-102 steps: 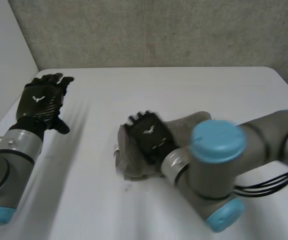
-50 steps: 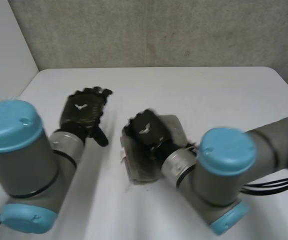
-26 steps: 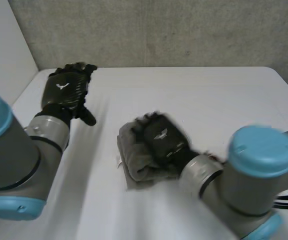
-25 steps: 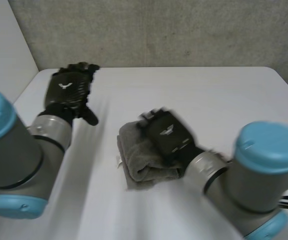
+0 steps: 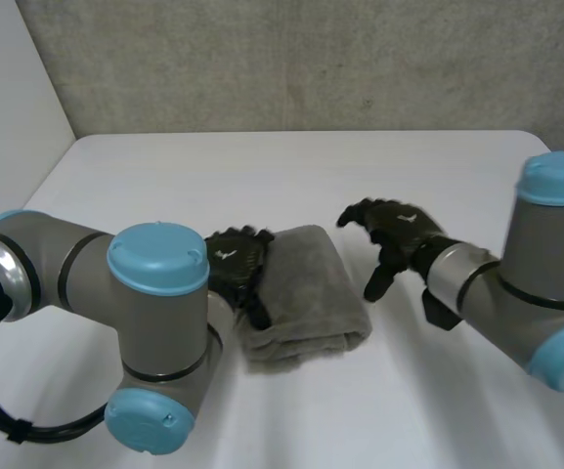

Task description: Fold the towel.

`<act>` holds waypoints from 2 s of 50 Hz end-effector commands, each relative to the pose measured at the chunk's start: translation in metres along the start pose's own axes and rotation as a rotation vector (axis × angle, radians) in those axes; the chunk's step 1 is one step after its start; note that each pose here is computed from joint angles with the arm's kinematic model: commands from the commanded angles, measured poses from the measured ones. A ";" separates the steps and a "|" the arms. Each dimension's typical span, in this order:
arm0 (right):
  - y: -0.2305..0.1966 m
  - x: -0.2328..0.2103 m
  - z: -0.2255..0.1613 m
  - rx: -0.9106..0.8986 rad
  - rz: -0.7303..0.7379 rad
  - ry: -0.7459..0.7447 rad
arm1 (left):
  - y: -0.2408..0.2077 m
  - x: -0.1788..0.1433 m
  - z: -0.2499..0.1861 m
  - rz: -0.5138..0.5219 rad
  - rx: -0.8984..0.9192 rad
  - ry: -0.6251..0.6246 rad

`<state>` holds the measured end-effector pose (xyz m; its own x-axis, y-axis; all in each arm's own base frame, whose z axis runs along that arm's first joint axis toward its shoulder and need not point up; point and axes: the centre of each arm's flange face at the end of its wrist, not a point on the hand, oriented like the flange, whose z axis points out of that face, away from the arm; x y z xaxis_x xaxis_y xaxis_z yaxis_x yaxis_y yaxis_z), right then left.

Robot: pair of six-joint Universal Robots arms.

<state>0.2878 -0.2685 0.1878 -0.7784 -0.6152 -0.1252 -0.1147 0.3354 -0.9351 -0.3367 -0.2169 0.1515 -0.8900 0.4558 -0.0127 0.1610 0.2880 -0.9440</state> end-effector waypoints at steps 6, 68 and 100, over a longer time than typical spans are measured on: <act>0.042 -0.023 0.044 -0.117 -0.018 -0.140 | 0.027 -0.014 -0.006 0.030 -0.088 -0.068; -0.123 0.003 -0.089 0.342 -0.178 0.311 | -0.183 -0.091 -0.120 0.021 0.459 -0.128; -0.123 0.007 -0.087 0.337 -0.177 0.311 | -0.187 -0.090 -0.116 0.031 0.499 -0.092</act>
<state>0.2445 -0.2519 0.3282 -0.9165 -0.3868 0.1024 -0.0980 -0.0311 -0.9947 -0.2375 -0.2127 0.3664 -0.9246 0.3775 -0.0501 -0.0118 -0.1599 -0.9871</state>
